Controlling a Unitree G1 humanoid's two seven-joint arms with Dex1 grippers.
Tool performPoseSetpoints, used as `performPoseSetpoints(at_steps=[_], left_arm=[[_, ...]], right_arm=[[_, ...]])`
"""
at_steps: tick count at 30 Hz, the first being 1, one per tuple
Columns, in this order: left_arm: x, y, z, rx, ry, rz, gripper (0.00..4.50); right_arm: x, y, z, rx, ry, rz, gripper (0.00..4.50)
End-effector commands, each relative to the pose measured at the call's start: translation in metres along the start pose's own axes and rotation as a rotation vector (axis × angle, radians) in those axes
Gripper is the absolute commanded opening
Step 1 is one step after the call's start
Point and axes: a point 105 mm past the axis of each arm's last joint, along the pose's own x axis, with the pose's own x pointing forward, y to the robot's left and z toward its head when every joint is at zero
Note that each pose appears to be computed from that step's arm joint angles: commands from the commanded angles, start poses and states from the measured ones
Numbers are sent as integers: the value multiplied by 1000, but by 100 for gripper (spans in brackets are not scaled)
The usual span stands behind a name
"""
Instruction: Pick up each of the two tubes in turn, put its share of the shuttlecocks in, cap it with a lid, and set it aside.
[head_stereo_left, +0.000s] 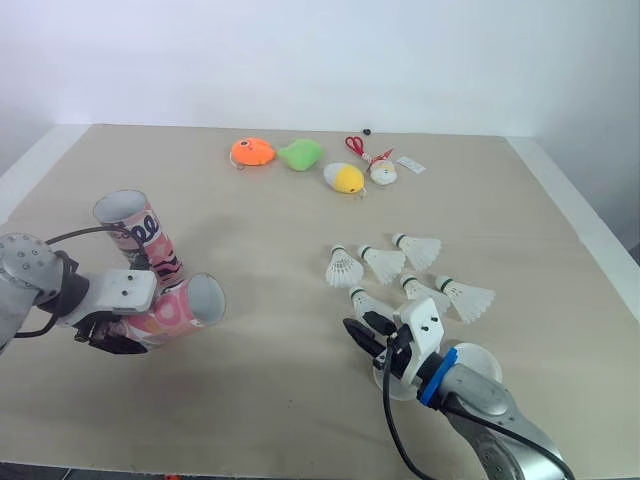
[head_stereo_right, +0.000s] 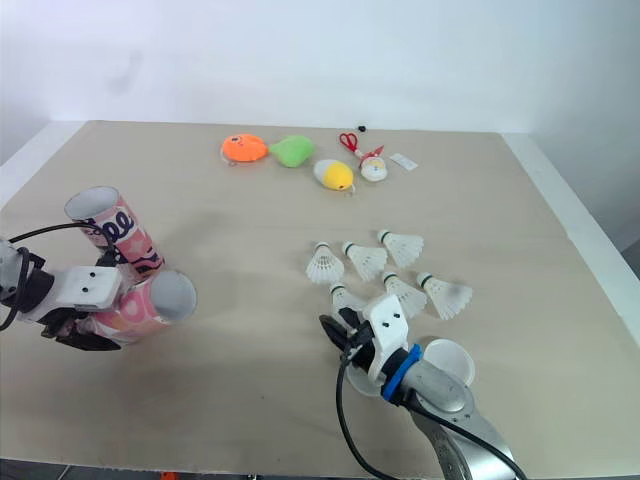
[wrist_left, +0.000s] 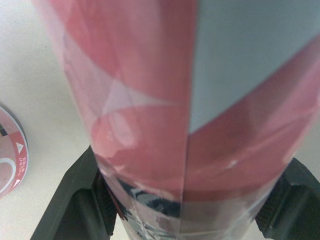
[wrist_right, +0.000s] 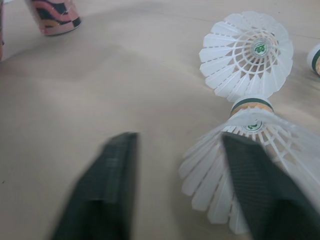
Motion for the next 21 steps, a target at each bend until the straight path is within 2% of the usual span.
performPoseSetpoints(at_steps=[1,6,10,17,21], left_arm=[[3,-5,8,5,-41,-1,291],[0,-15,16,4,-79,-5,291],[-9,-15,28,12,-112,25,291],[-8,-12,55,13,-160,20,291],[5,-6,58,8,-150,15,291]], right_arm=[[0,0,9,6,-52,-9,17],[-7,0,6,45,-58,-8,8],[-21,2,15,26,-83,53,8],[-18,21,76,-136,-187,268,8],[-10,36,94,-260,-183,422,8]])
